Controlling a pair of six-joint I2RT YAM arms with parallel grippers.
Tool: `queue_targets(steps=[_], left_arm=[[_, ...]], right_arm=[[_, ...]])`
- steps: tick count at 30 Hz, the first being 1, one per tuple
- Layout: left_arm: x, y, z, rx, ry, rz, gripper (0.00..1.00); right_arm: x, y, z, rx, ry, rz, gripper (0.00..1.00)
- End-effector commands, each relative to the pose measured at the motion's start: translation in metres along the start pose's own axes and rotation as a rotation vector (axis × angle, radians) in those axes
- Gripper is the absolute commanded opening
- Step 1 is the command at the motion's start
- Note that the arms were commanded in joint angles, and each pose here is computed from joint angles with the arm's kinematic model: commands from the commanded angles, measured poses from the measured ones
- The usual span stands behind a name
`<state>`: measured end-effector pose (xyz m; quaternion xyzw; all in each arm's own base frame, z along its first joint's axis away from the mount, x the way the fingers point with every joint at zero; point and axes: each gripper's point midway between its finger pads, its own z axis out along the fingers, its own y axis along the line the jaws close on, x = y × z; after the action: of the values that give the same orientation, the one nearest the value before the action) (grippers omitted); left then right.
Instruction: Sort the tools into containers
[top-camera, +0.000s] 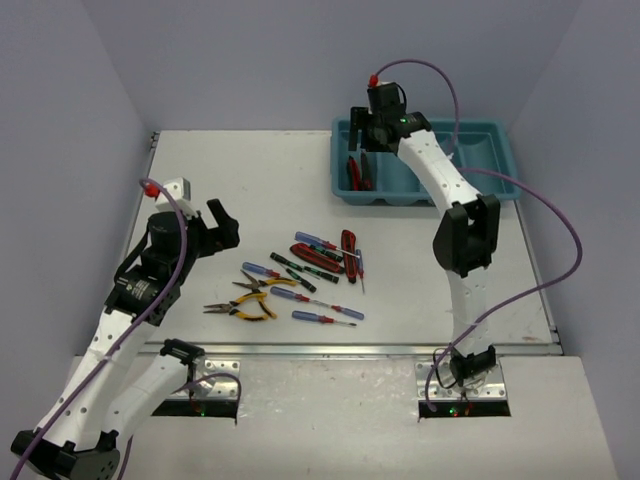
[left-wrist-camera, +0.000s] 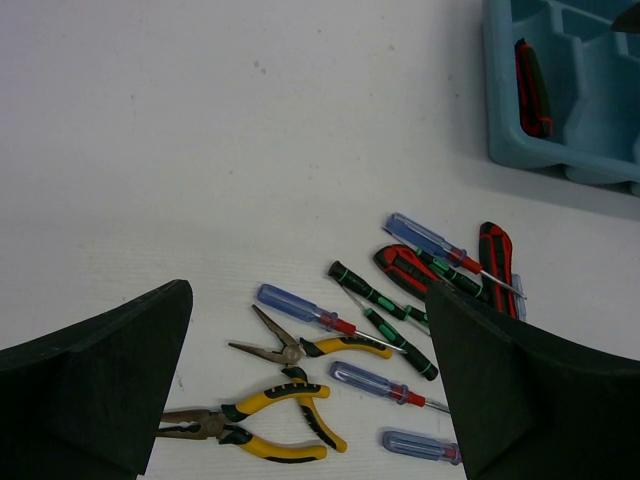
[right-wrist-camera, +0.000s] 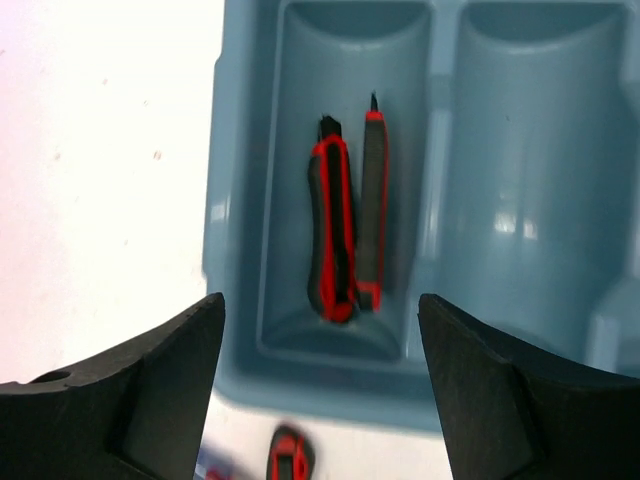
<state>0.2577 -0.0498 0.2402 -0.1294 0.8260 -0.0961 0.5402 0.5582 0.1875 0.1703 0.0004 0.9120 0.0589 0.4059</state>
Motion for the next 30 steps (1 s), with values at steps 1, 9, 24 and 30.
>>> queue_targets(steps=[1, 9, 24, 30], left_arm=[[-0.011, -0.001, 0.001, 0.004, -0.039, -0.009, 1.00], [-0.011, -0.001, 0.000, 0.004, -0.042, -0.009, 1.00], [-0.010, -0.005, 0.001, 0.026, -0.033, -0.005, 1.00], [-0.011, -0.004, 0.000, 0.024, -0.039, -0.007, 1.00]], right_arm=[[-0.012, 0.020, -0.071, -0.086, -0.057, -0.042, 0.75], [0.123, 0.044, -0.105, -0.101, 0.082, -0.154, 0.42], [0.262, 0.053, -0.099, -0.155, 0.336, -0.171, 0.38], [0.276, 0.056, -0.091, -0.146, 0.372, -0.182, 0.38]])
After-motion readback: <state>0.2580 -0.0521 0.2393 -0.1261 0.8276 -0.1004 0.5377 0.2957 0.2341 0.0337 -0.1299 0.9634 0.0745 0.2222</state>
